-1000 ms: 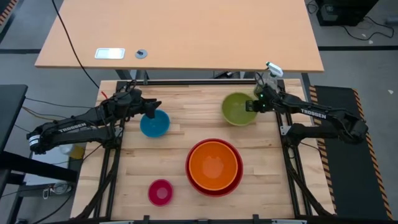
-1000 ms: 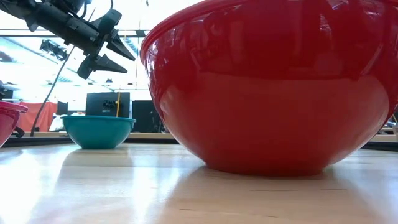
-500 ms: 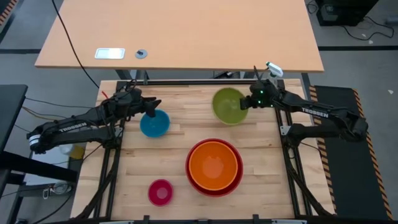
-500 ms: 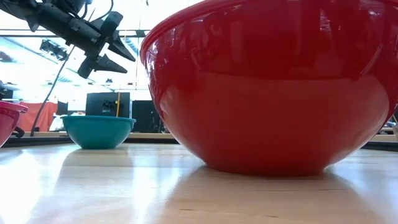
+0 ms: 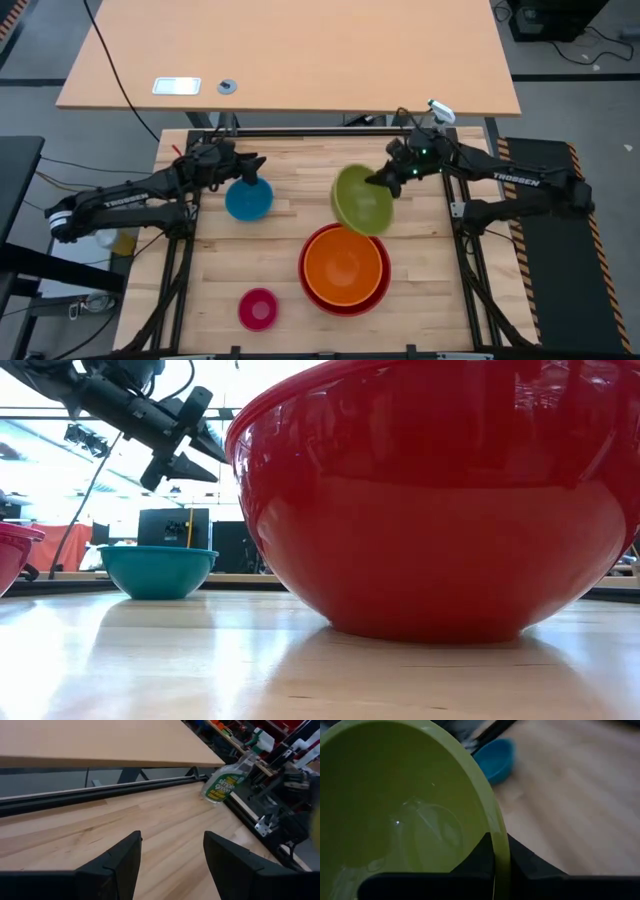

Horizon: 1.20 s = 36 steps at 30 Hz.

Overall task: Nest bowls inside each other
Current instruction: Stack the green bowl on top of the orange bowl

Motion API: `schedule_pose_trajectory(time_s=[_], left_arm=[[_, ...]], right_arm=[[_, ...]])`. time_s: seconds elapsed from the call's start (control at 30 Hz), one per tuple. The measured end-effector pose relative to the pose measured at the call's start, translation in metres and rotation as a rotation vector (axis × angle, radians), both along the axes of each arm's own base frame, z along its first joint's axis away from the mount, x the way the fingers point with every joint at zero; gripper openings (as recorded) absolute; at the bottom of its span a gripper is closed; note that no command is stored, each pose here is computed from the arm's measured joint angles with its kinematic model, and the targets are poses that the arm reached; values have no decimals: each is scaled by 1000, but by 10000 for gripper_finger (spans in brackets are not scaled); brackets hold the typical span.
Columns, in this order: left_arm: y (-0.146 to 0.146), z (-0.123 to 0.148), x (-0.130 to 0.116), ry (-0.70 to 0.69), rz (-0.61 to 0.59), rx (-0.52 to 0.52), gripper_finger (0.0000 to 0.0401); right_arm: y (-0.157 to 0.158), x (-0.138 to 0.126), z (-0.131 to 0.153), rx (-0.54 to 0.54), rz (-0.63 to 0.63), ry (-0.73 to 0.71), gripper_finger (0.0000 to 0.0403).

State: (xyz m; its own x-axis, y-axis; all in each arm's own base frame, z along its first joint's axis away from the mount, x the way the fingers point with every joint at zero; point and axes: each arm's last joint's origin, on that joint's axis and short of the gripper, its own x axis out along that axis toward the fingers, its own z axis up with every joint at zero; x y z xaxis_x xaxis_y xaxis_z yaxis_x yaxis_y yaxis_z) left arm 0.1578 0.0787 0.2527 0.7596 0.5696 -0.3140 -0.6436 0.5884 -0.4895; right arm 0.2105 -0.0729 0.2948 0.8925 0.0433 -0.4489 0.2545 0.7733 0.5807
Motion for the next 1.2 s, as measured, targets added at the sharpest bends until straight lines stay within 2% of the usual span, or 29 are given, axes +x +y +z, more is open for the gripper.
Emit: schedule_pose_trajectory(time_s=[0.2,0.3,0.57,0.8,1.0,1.2], left_arm=[[1,-2,2,9,-1,-3,217],[1,-2,2,9,-1,-3,217],[1,-2,2,9,-1,-3,217],[0,-2,3,6,-31,-10,217],[0,-2,3,19,-45,7,217],[0,-2,3,18,-59,4,217]], right_arm=[[36,24,1,11,189,27,31],[55,41,-2,-2,257,94,31],[85,92,-23,-109,399,320,32],[103,134,-35,-221,481,431,32],[110,146,-48,-328,523,601,32],[116,149,-57,-361,574,646,32]])
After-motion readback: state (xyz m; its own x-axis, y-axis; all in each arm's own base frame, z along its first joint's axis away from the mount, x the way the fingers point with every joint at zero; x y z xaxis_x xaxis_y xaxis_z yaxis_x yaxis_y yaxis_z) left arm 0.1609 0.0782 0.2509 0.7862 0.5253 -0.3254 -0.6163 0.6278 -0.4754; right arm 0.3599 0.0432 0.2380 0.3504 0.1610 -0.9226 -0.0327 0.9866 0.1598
